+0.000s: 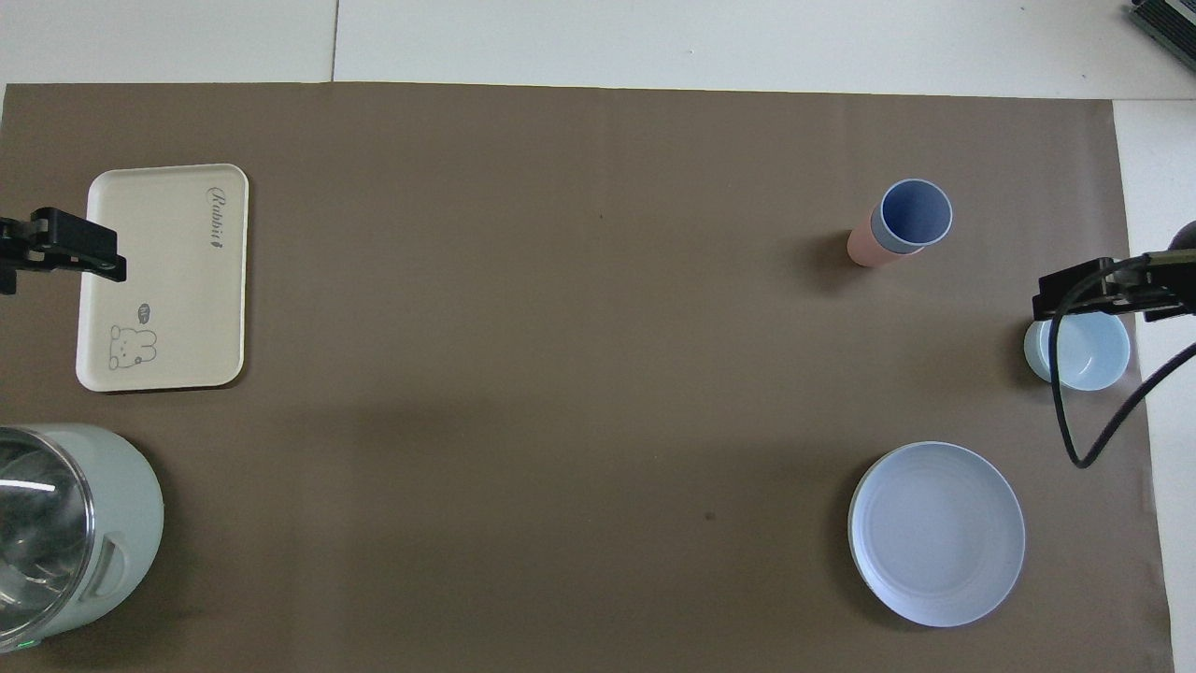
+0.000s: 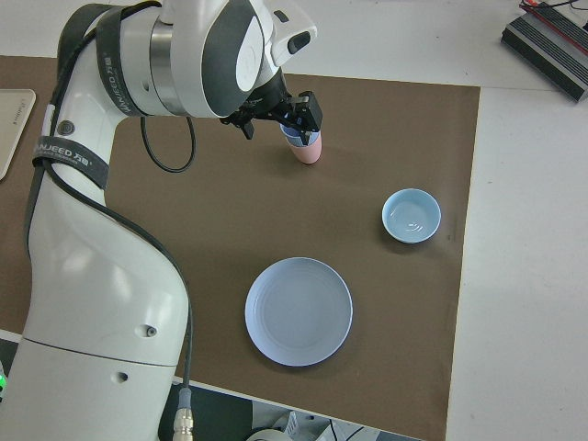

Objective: Place cup on tray
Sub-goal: 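Move the right gripper toward the nested pink and blue cups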

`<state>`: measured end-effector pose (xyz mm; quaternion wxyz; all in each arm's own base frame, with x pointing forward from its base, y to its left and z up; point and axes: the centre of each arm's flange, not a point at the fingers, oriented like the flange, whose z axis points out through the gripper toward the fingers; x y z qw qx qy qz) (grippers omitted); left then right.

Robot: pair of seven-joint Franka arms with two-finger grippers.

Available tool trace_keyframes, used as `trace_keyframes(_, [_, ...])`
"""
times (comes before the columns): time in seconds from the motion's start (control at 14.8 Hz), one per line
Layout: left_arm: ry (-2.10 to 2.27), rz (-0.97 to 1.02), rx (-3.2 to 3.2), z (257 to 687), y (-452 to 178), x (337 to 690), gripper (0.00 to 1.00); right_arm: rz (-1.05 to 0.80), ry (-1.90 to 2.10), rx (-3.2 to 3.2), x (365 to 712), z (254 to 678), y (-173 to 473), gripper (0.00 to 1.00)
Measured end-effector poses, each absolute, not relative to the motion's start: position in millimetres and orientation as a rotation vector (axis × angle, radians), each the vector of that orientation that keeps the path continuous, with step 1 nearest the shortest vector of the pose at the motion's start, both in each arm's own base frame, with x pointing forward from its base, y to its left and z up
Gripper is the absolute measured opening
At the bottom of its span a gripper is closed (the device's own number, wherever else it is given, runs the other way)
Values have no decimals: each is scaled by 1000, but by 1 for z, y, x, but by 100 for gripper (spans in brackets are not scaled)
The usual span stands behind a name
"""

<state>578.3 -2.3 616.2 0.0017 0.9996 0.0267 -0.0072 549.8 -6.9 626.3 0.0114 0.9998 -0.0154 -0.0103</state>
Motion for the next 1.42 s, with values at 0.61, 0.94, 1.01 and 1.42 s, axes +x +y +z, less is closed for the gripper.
trace_keyframes(0.61, [84, -23, 3137, 616, -2, 578, 100, 29, -78, 3124, 555, 626, -8, 100])
trace_keyframes(0.94, [84, -23, 3137, 616, -2, 578, 100, 230, 100, 3182, 577, 600, -18, 100])
trace_keyframes(1.01, [84, -23, 3137, 616, -2, 578, 100, 253, 193, 3186, 580, 589, -28, 100])
trace_keyframes(1.42, [84, -23, 3137, 616, -2, 578, 100, 529, 772, 3179, 578, 521, -102, 100])
